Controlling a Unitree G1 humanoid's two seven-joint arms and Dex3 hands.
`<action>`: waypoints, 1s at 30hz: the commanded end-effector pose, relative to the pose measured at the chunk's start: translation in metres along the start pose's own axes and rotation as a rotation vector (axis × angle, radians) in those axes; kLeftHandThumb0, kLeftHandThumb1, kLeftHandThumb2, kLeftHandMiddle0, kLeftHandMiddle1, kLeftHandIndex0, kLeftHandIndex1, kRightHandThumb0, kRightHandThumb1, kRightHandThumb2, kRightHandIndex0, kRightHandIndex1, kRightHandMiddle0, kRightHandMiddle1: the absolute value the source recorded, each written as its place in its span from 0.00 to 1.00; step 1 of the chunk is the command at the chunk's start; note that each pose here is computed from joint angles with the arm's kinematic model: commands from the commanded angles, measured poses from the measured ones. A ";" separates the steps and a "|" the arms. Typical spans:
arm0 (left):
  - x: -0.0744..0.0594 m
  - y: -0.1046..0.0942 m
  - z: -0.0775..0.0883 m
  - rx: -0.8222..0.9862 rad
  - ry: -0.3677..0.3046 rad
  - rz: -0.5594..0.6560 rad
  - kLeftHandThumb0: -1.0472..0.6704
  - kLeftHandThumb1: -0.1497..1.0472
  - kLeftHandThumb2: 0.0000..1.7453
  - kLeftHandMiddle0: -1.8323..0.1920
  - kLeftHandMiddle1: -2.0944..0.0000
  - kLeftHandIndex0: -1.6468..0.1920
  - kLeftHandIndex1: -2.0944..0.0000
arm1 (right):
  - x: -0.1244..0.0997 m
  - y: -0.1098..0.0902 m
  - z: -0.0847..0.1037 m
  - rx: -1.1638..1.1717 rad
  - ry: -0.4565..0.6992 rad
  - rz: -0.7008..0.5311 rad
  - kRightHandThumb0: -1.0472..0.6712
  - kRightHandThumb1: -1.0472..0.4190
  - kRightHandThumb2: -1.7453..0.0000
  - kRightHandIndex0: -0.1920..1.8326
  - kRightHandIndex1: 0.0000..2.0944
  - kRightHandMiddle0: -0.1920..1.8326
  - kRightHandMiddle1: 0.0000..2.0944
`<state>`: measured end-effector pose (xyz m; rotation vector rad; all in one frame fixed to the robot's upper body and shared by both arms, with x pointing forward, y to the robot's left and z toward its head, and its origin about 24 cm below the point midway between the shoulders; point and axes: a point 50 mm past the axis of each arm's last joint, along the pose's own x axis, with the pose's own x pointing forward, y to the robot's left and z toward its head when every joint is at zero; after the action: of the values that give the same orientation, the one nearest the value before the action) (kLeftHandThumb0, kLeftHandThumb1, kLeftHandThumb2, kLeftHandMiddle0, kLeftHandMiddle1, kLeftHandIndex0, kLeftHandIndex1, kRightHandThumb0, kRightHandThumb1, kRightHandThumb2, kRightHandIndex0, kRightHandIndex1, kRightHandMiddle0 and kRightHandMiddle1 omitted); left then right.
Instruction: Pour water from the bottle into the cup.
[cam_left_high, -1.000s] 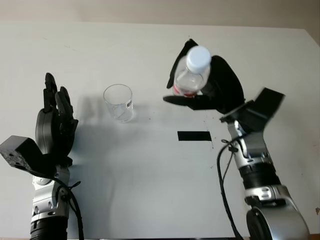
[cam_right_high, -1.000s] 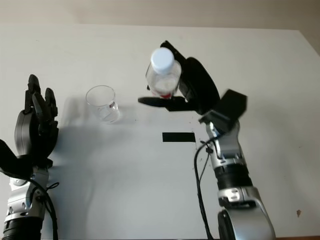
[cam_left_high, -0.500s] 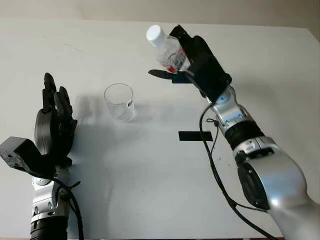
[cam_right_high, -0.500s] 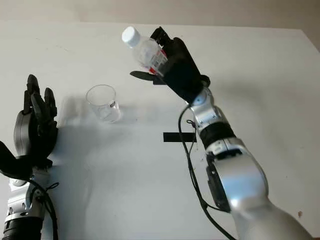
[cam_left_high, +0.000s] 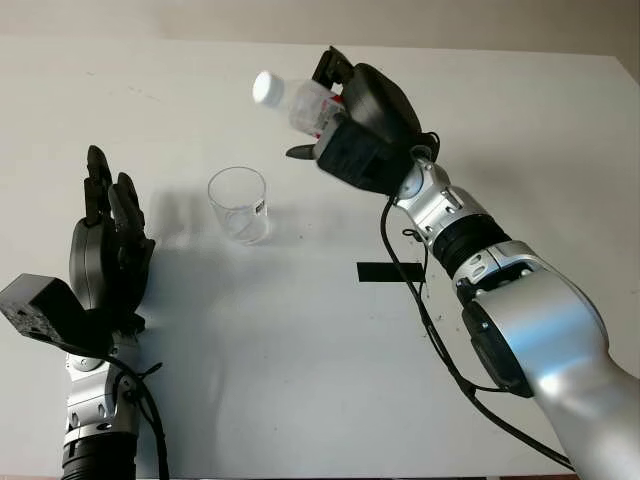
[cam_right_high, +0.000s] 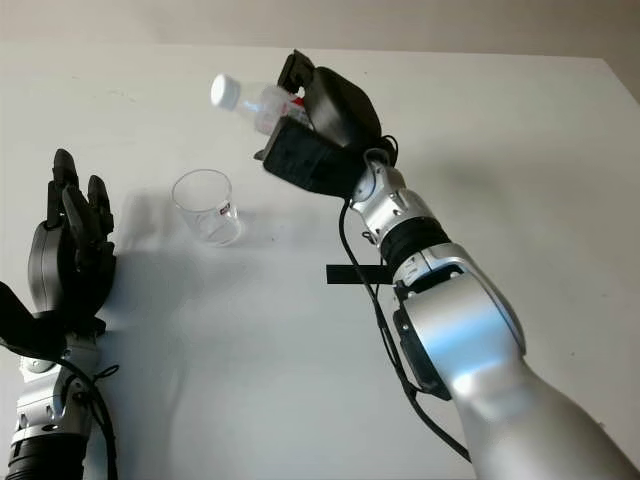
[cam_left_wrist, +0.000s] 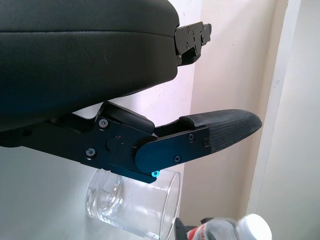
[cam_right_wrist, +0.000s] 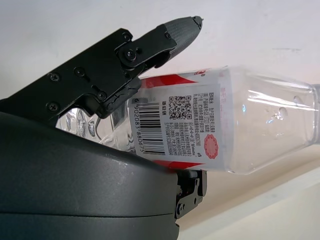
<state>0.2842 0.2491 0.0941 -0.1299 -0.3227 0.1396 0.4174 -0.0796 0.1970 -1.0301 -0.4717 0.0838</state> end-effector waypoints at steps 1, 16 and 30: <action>-0.004 0.000 -0.004 -0.003 0.011 0.005 0.14 1.00 0.39 1.00 0.98 1.00 0.99 | 0.009 -0.015 0.013 -0.067 -0.062 -0.053 0.52 0.04 0.87 0.64 1.00 0.51 1.00; -0.005 0.000 -0.005 -0.007 0.011 0.006 0.15 1.00 0.39 1.00 0.98 1.00 1.00 | 0.006 -0.016 0.018 -0.377 -0.223 -0.102 0.52 0.03 0.80 0.61 1.00 0.27 1.00; -0.004 -0.002 -0.005 -0.005 0.013 0.006 0.14 1.00 0.39 1.00 0.98 1.00 0.99 | 0.005 -0.018 0.023 -0.572 -0.347 -0.174 0.48 0.02 0.91 0.59 1.00 0.30 1.00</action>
<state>0.2843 0.2482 0.0937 -0.1313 -0.3287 0.1433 0.4087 -0.0687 0.2065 -1.5266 -0.8831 0.0080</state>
